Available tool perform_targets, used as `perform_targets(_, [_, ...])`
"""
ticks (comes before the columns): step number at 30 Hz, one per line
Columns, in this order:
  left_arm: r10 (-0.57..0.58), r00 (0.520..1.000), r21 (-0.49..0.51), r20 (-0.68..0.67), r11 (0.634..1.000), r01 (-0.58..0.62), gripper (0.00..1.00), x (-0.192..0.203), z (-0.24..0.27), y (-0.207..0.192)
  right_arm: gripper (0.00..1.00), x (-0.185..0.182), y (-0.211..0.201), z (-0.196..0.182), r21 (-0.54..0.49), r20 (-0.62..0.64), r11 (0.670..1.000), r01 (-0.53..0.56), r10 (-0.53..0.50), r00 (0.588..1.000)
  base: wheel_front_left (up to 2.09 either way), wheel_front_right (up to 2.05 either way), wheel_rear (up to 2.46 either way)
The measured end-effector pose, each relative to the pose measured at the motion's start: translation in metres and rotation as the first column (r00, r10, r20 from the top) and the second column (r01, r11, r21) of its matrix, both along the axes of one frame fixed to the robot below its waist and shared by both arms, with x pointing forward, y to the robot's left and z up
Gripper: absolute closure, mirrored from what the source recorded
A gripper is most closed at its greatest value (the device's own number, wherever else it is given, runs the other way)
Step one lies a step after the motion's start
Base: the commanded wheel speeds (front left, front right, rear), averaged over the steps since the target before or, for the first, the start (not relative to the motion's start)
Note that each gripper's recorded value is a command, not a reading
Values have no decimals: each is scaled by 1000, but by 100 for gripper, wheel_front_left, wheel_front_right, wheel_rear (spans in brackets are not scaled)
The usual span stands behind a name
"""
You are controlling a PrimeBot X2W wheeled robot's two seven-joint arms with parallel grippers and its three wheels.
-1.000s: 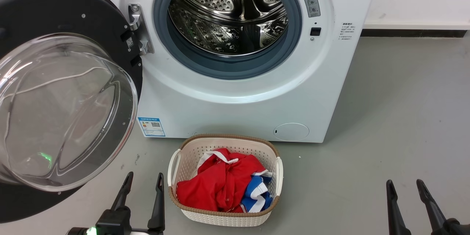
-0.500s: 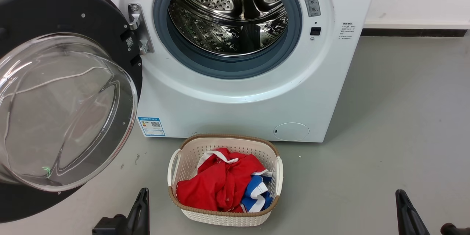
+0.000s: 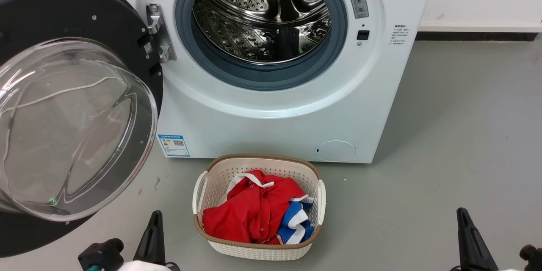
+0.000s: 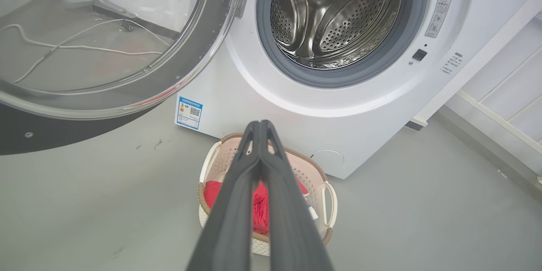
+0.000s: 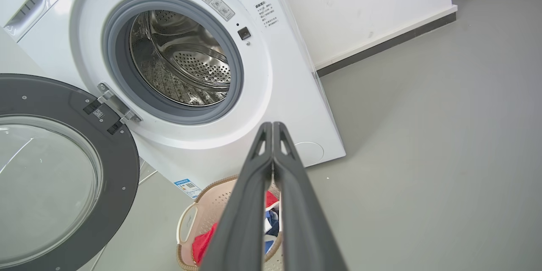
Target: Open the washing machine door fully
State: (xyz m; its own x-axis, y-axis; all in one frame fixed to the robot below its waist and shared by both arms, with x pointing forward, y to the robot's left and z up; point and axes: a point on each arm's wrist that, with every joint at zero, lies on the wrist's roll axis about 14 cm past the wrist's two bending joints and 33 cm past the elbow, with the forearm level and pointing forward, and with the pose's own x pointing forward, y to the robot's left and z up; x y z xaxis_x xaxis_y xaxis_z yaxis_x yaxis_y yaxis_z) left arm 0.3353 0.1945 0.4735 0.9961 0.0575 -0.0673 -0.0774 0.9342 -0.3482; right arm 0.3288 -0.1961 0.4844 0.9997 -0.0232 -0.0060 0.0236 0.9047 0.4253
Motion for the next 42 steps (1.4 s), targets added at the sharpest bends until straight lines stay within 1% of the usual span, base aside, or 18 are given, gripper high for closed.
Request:
perform_targets(9, [21,1000,-153,-10,988,-23,100,6,0,3,100,8,-2,0,146,-7,989,16,-15,1000,0,0,0])
perform_targets(17, [34,999,-276,-17,960,-37,100,11,0,6,100,14,-3,1,261,-14,965,25,-22,1000,0,0,0])
perform_targets(28, [44,999,-424,-19,904,-48,100,17,2,7,100,21,-5,2,397,-20,917,33,-27,999,0,0,0])
perform_targets(42, [48,999,-578,-14,815,-47,100,25,6,8,100,30,-5,3,545,-26,838,35,-25,999,0,0,0])
